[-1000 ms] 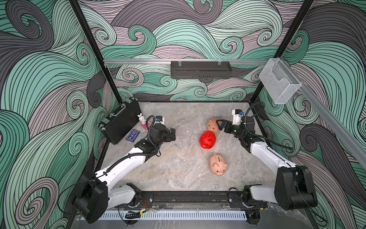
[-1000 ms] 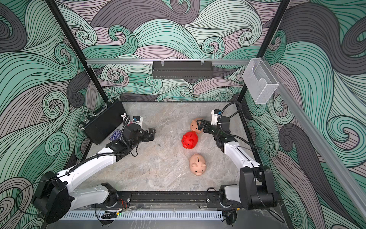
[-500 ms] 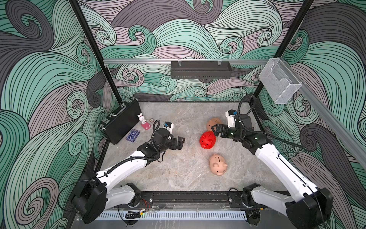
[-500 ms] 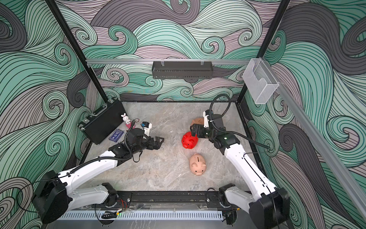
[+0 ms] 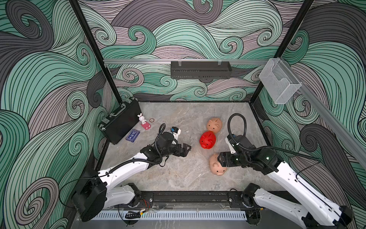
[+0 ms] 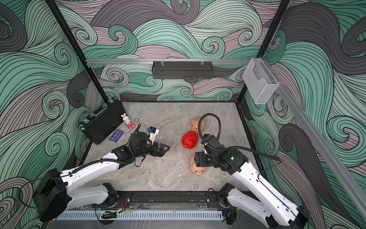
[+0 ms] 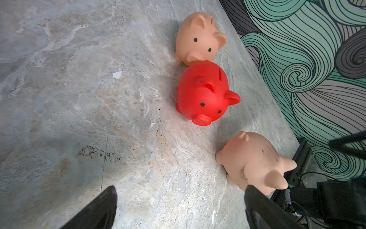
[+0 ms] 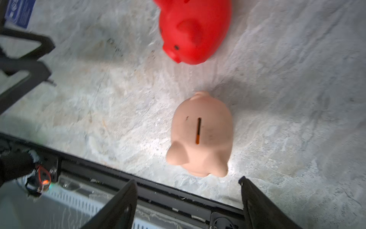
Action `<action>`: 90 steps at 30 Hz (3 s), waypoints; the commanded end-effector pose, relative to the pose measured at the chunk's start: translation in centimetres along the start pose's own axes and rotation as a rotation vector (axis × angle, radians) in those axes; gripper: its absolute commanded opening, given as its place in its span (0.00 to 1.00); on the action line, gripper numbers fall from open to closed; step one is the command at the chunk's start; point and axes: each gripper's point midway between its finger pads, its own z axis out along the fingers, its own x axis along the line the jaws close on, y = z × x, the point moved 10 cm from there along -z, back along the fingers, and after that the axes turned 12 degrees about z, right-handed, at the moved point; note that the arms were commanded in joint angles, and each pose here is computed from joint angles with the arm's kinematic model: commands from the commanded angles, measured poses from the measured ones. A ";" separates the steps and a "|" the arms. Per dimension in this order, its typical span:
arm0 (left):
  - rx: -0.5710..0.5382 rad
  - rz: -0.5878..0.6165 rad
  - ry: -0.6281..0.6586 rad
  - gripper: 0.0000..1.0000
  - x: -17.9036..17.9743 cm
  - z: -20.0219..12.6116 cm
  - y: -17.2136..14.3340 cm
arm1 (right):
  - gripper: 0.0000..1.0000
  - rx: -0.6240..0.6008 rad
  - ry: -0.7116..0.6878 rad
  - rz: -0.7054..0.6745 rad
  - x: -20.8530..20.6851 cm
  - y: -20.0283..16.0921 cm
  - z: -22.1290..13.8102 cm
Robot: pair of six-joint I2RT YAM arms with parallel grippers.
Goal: Open piggy banks
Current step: Move the piggy bank to the center of the board.
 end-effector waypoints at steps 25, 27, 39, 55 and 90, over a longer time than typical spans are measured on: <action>-0.217 -0.321 0.259 0.98 6.7 -3.7 -1.8 | 0.54 0.124 -0.280 -0.207 7.1 -2.2 11.5; -0.205 -0.320 0.257 0.99 6.8 -3.5 -1.9 | 0.55 0.115 -0.317 -0.192 6.5 -2.1 11.8; -0.096 -0.227 0.097 0.99 5.4 -1.3 -0.7 | 0.57 0.091 -0.432 -0.049 0.5 -0.4 11.5; 0.041 0.002 -0.007 0.98 0.3 2.9 3.4 | 0.56 -0.115 -0.013 0.212 -2.0 4.8 7.4; 0.089 -0.049 -0.031 0.97 -0.4 7.8 6.5 | 0.79 -0.033 0.302 0.546 -4.3 12.1 15.6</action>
